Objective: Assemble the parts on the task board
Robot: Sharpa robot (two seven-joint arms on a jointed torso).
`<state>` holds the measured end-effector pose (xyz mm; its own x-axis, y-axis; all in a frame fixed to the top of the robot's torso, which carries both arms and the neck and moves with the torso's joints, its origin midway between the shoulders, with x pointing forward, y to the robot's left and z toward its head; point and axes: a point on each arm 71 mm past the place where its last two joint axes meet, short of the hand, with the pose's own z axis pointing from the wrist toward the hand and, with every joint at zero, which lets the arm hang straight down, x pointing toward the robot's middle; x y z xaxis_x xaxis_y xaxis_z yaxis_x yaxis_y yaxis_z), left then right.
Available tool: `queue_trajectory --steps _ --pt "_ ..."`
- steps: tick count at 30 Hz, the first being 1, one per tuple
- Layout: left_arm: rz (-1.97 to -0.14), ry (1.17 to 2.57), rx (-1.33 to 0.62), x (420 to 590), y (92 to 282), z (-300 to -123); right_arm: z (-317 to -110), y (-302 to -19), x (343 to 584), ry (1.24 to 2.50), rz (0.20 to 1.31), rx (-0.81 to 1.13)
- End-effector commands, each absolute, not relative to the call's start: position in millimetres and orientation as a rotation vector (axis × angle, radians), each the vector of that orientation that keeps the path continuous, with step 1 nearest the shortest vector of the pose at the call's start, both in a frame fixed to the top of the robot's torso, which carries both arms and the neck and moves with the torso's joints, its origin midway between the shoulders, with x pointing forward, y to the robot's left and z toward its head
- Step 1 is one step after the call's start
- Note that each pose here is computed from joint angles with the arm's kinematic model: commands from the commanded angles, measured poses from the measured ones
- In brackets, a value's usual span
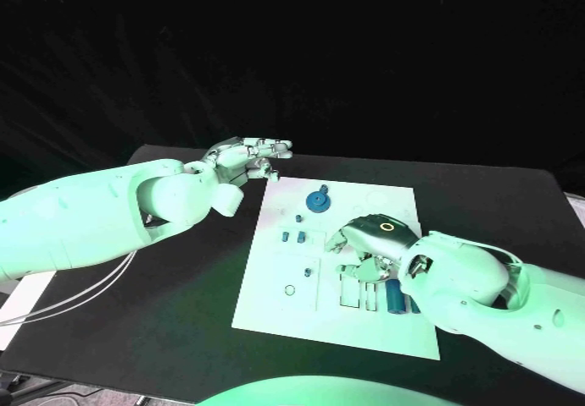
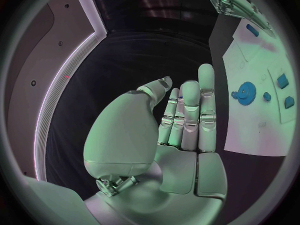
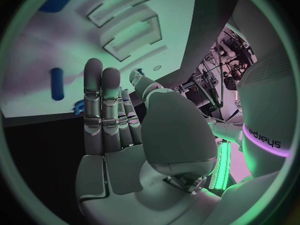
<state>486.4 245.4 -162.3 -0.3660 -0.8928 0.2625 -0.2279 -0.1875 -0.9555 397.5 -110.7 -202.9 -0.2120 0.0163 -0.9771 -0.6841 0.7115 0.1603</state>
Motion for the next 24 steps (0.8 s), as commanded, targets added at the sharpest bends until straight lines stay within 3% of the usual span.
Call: queue_trajectory --steps 1,10,24 --pt "-1.62 1.545 -1.294 485.5 243.7 -161.1 -191.8 -128.3 405.5 1.649 0.631 -0.486" --pt "-1.621 1.549 -1.294 485.7 242.9 -162.4 -186.0 -159.0 416.7 1.657 0.511 -0.468" --pt "-1.621 1.556 -1.296 485.6 242.5 -164.0 -193.2 -158.3 421.3 1.69 0.497 -0.48"
